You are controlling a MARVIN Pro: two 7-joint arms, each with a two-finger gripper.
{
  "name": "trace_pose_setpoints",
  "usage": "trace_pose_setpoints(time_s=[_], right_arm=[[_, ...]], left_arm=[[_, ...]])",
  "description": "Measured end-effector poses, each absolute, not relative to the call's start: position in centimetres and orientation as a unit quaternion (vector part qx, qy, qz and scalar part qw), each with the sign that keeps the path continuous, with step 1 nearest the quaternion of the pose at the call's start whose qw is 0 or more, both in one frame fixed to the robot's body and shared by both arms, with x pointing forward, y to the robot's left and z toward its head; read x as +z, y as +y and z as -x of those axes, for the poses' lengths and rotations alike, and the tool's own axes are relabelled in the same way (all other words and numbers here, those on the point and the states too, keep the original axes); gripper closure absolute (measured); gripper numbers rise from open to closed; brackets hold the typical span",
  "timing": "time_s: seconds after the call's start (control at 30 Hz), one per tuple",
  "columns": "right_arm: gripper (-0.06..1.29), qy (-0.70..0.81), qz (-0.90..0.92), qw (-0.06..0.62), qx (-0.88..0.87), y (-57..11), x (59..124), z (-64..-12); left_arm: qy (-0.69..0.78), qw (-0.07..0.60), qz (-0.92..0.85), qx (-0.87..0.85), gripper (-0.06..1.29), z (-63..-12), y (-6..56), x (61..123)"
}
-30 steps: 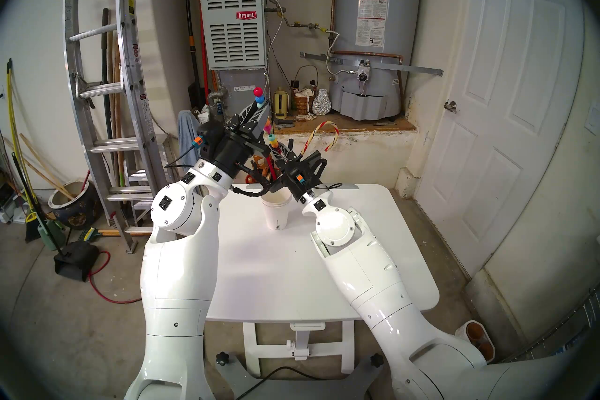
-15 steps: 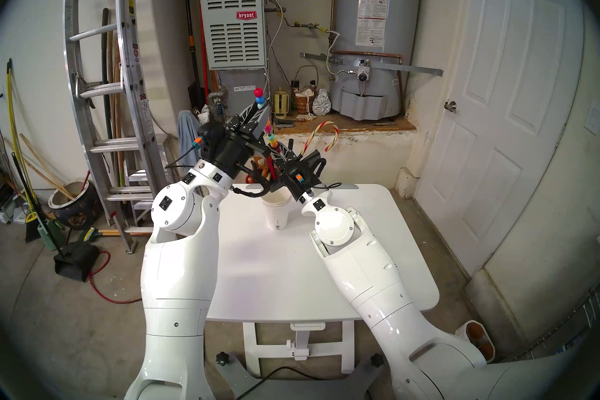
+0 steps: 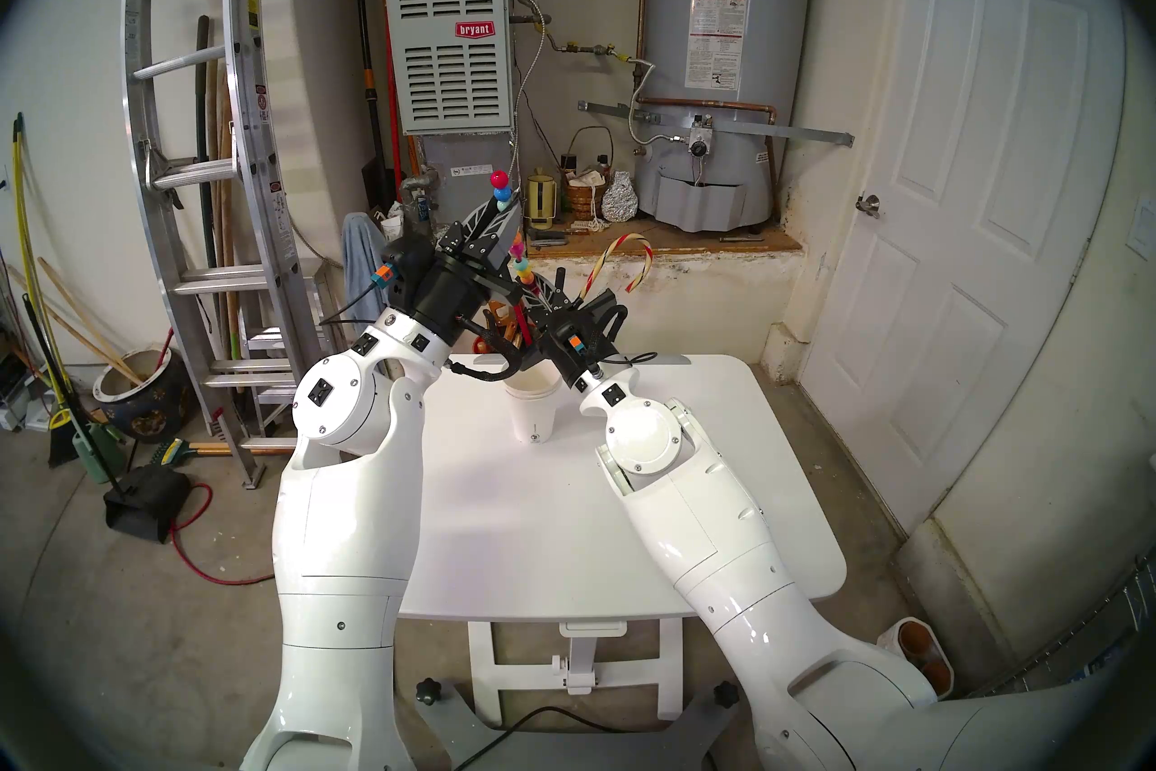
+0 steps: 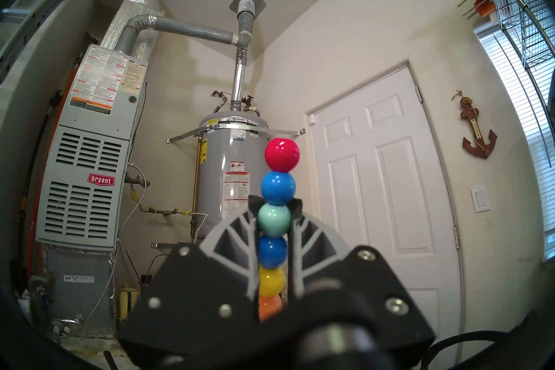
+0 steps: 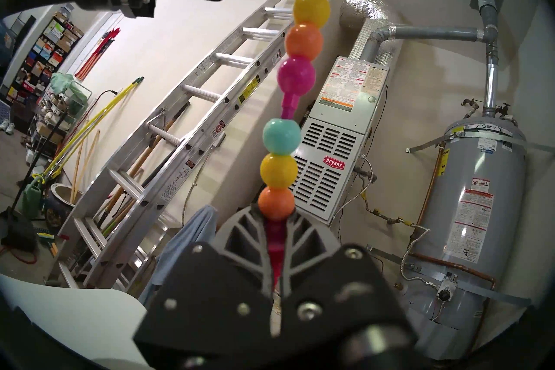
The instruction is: Switch the marker to another color
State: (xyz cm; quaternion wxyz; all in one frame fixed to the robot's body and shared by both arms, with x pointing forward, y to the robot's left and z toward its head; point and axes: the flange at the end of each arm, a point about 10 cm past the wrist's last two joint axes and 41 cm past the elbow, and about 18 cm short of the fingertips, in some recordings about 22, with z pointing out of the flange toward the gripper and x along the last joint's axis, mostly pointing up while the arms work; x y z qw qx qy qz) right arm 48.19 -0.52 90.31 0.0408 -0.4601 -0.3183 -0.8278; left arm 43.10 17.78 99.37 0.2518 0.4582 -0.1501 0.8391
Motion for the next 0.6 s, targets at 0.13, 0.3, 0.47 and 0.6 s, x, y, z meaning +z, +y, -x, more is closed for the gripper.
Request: trace_pose_setpoints(time_s=[0.13, 0.3, 0.47, 0.6], right_arm=[[1.21, -0.315, 0.458, 0.043, -0.830, -0.5, 90.6, -48.1], [1.21, -0.309, 0.458, 0.048, -0.832, -0.6, 90.8, -48.0], [1.21, -0.293, 0.462, 0.073, -0.834, -1.1, 91.2, -47.7], [1.21, -0.290, 0.463, 0.084, -0.833, -1.3, 91.5, -47.5]], left_arm=[[-0.149, 0.253, -0.459, 0.839, 1.09, -43.1, 17.7, 99.2], [-0.148, 0.252, -0.456, 0.841, 1.09, -43.1, 17.7, 99.3], [-0.148, 0.246, -0.446, 0.847, 1.09, -43.1, 17.5, 99.4], [-0.153, 0.241, -0.439, 0.852, 1.09, -43.0, 17.2, 99.4]])
